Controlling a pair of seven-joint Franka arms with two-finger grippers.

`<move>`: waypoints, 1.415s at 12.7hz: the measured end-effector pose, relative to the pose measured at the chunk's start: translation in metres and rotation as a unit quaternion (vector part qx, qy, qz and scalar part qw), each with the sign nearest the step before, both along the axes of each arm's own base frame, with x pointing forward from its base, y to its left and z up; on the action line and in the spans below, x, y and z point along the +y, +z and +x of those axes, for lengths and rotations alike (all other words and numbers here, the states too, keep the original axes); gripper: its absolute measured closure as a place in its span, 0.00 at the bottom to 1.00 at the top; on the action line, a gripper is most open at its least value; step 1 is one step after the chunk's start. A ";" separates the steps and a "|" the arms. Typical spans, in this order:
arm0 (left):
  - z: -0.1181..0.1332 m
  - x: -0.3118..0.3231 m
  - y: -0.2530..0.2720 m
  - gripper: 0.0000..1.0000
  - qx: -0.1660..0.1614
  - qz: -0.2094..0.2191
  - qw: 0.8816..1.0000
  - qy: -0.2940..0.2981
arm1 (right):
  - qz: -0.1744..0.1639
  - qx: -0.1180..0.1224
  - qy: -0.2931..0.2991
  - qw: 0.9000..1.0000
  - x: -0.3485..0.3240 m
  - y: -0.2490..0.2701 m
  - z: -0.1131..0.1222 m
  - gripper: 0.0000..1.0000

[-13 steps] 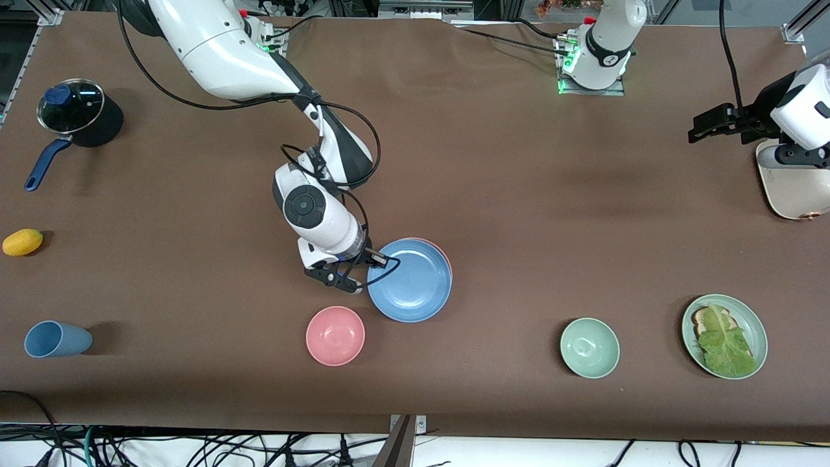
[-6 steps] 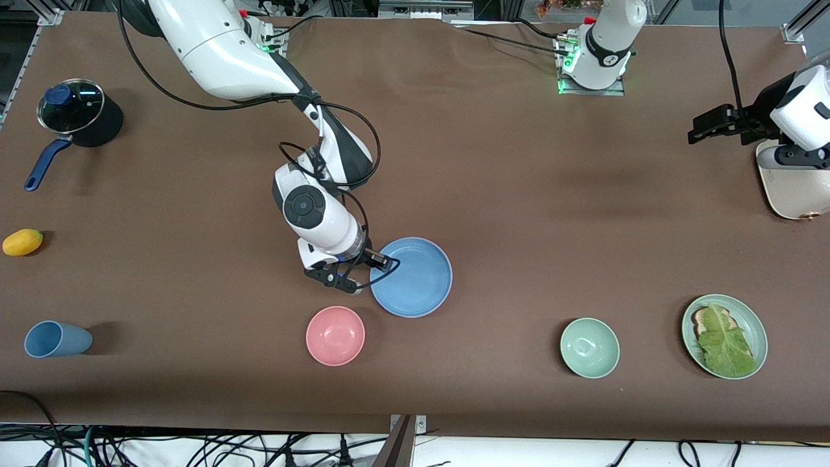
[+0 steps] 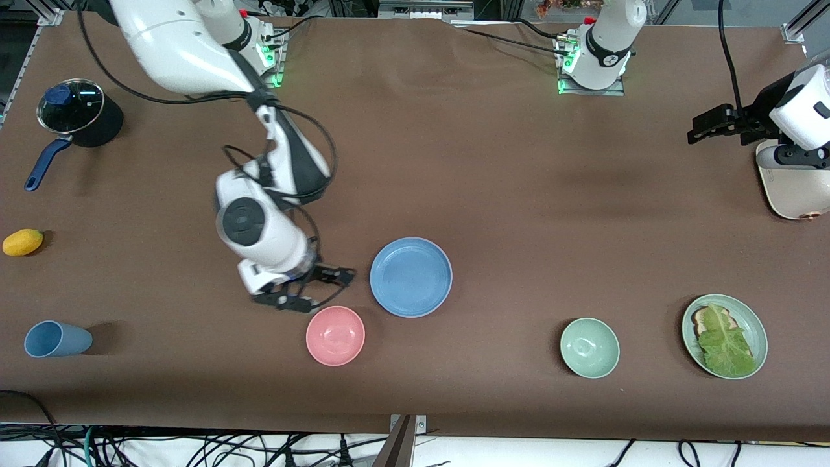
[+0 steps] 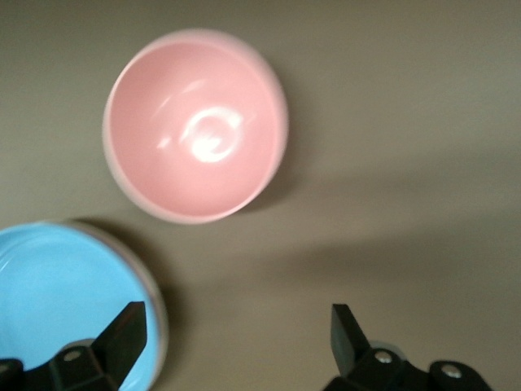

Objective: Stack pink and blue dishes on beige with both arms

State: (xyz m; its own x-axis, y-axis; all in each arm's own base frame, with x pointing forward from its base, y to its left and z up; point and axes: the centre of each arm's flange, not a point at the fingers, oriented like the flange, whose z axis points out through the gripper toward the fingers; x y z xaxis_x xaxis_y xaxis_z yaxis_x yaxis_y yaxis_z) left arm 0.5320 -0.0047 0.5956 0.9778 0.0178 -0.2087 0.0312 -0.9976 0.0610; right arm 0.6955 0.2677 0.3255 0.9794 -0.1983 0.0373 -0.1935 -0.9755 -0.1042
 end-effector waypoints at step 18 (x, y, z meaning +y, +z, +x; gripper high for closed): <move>0.001 -0.001 0.001 0.00 -0.001 0.000 1.000 -0.001 | -0.050 0.103 0.050 0.992 -0.184 0.269 -0.148 0.00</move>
